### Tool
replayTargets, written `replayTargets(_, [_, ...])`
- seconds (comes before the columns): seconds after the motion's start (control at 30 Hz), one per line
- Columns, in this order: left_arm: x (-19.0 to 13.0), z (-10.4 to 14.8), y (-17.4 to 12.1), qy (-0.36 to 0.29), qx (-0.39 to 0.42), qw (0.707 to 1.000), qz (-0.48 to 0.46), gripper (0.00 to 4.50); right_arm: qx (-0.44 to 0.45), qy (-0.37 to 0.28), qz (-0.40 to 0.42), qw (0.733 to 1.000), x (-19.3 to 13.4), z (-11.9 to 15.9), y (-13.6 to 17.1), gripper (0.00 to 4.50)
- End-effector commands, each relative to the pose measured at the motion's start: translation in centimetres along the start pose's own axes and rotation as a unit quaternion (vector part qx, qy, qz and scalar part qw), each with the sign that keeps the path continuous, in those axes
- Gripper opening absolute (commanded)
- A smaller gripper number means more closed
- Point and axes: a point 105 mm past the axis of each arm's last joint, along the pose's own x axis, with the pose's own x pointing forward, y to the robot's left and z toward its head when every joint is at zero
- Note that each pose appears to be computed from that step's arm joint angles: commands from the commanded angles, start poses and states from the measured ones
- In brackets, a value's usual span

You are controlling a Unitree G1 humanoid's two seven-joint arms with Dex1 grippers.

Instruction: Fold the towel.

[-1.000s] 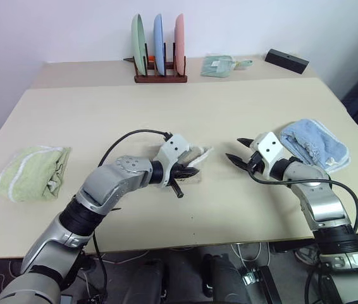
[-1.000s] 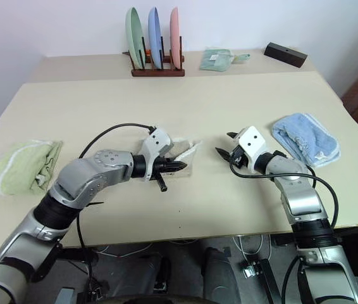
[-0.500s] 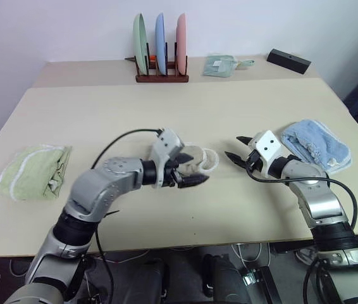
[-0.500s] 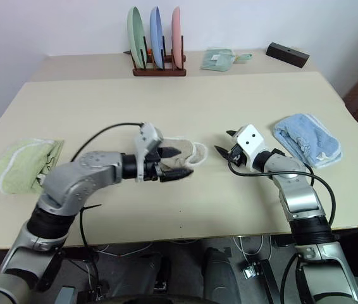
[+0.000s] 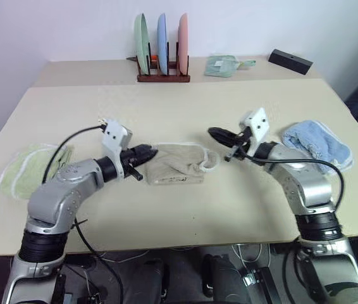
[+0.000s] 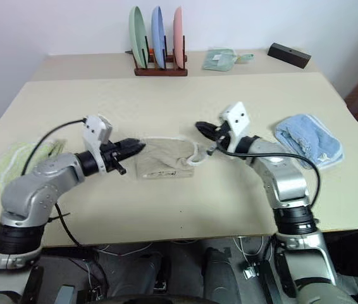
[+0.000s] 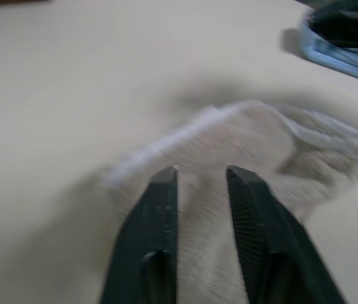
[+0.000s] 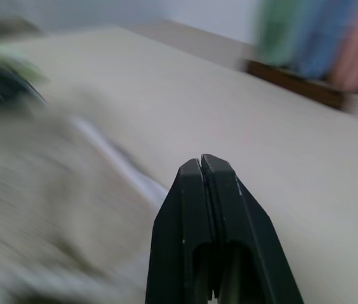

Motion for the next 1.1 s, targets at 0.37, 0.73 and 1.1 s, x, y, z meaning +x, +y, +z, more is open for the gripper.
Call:
replayTargets(0.37, [0.3, -5.8, 0.6, 0.081, 0.025, 0.996, 0.006, 1.18, -0.026, 0.146, 0.028, 0.988, 0.3, -8.3, 2.4, 0.0])
replayTargets(0.73, [-0.1, -3.4, 0.6, -0.018, 0.0, 1.0, 0.019, 1.11, -0.013, 0.097, 0.034, 0.995, -0.6, -5.6, 1.6, 1.24])
replayTargets(1.1, [-4.4, -0.9, 0.4, -0.033, 0.086, 0.996, 0.007, 1.11, 0.241, 0.114, -0.047, 0.963, -4.6, -4.0, -1.7, 4.46])
